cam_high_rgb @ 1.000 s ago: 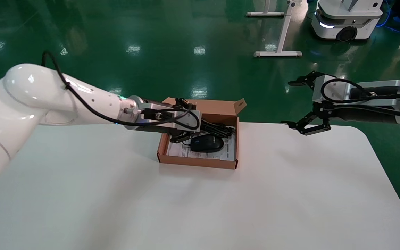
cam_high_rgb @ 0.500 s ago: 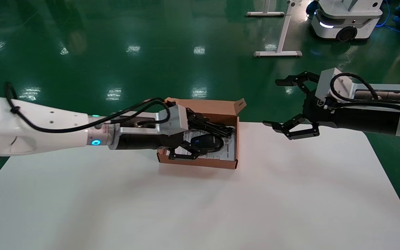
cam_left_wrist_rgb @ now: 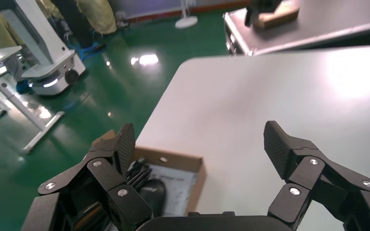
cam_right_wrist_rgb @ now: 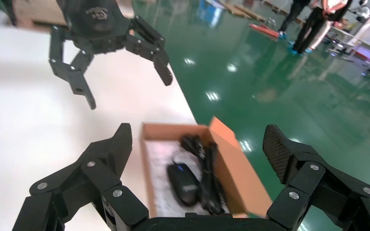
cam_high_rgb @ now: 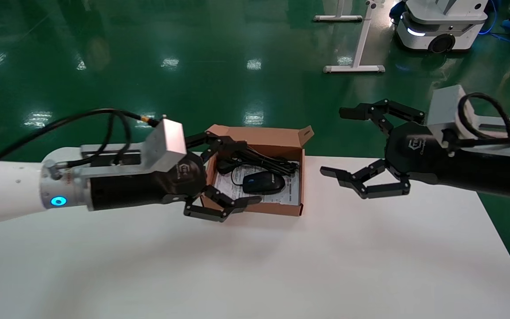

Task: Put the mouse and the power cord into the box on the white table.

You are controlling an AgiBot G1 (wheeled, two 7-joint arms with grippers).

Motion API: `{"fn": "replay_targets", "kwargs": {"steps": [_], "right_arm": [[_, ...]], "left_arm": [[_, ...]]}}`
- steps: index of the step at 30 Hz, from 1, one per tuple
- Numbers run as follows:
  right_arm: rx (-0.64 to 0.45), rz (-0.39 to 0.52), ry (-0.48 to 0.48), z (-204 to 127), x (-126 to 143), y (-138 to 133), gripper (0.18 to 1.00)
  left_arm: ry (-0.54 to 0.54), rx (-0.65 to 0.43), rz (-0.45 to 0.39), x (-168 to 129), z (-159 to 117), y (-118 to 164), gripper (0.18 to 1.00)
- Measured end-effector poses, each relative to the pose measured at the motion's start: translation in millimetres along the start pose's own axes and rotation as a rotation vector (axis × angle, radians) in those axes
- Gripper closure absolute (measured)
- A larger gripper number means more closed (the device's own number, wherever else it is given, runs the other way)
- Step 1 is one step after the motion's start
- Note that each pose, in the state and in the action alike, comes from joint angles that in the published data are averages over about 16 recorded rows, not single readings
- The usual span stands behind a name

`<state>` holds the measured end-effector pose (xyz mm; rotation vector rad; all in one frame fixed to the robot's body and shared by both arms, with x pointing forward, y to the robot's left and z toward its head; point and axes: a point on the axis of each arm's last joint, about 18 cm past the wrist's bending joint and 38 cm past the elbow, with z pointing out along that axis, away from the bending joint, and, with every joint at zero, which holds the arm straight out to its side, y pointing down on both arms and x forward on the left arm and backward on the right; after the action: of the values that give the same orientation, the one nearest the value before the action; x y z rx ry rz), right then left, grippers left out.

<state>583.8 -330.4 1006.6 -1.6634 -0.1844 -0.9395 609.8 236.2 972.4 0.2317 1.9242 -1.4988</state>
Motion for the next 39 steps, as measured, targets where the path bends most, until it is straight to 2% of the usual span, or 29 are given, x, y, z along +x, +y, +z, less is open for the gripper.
{"fn": "replay_targets", "kwargs": {"steps": [8,22,29,39], "right_arm": [[0.079,0.08,-0.067,-9,-31,-21,0.178],[0.165,0.199,-0.218,-24,-86,-57,0.178],[0.176,0.218,-0.255,-26,-98,-64,0.178],[0.175,0.218,-0.249,-27,-97,-63,0.178]], "left_arm": [[0.021,0.093,-0.073,22,-41,-20,0.203],[0.101,0.183,-0.133,66,-105,-59,0.184],[0.128,0.193,-0.137,78,-118,-69,0.184],[0.126,0.193,-0.138,77,-118,-69,0.184]]}}
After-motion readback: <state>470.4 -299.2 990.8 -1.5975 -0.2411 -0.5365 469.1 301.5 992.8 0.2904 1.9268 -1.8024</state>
